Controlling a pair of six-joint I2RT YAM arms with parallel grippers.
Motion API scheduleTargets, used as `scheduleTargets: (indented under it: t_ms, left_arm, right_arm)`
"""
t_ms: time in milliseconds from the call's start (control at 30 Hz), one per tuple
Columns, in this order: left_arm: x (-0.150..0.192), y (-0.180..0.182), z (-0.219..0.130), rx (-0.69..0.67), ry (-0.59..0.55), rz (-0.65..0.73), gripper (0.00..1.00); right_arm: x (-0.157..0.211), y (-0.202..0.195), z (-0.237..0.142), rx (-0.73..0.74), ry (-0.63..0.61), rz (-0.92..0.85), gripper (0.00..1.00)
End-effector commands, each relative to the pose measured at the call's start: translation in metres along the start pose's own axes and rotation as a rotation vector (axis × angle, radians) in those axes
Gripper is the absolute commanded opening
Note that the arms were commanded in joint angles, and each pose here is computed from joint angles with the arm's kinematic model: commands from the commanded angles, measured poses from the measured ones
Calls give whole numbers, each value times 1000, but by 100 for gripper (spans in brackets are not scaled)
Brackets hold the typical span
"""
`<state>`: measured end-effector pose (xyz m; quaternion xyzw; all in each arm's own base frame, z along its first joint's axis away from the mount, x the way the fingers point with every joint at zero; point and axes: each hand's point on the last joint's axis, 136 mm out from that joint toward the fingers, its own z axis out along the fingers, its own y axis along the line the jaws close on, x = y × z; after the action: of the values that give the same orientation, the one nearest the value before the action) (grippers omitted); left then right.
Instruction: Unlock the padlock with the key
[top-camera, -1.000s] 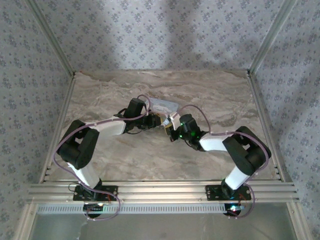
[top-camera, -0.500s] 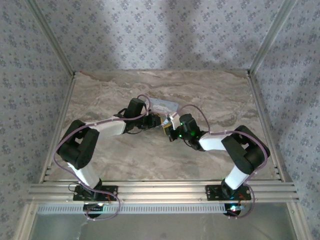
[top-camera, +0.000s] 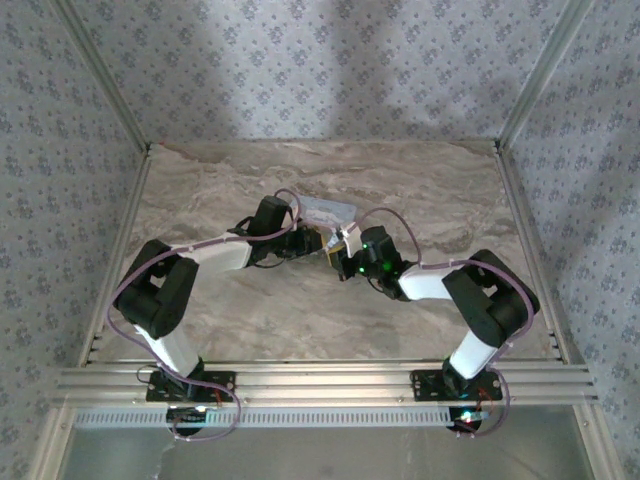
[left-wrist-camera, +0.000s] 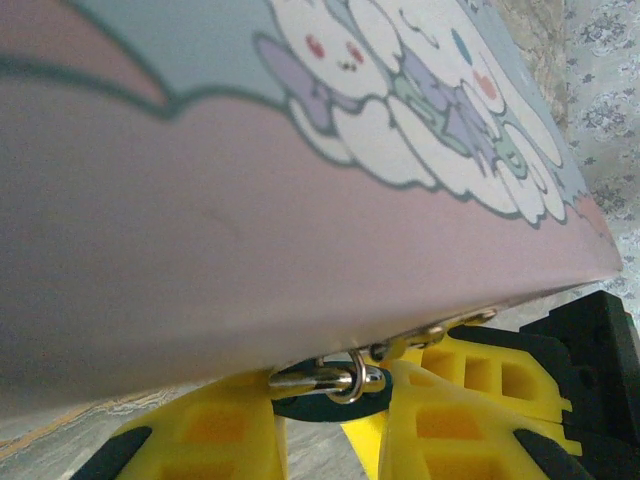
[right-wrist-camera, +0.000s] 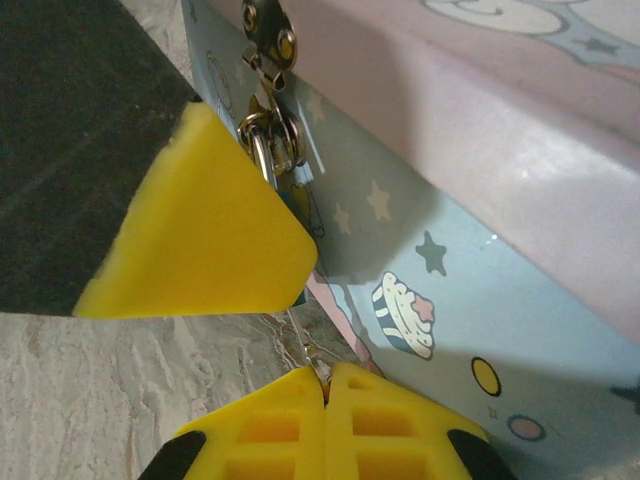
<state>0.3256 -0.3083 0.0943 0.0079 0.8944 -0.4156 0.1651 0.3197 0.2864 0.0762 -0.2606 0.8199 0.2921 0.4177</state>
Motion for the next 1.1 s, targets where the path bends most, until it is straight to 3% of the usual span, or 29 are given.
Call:
scheduleTargets:
  t_ms: [0, 1067]
  left_arm:
    - [-8, -29, -7, 82, -17, 48, 15]
    - [3, -27, 4, 77, 13, 44, 15]
  right_arm:
    - [-19, -2, 3, -16, -64, 28, 0]
    - [-72, 6, 4, -87, -192, 26, 0]
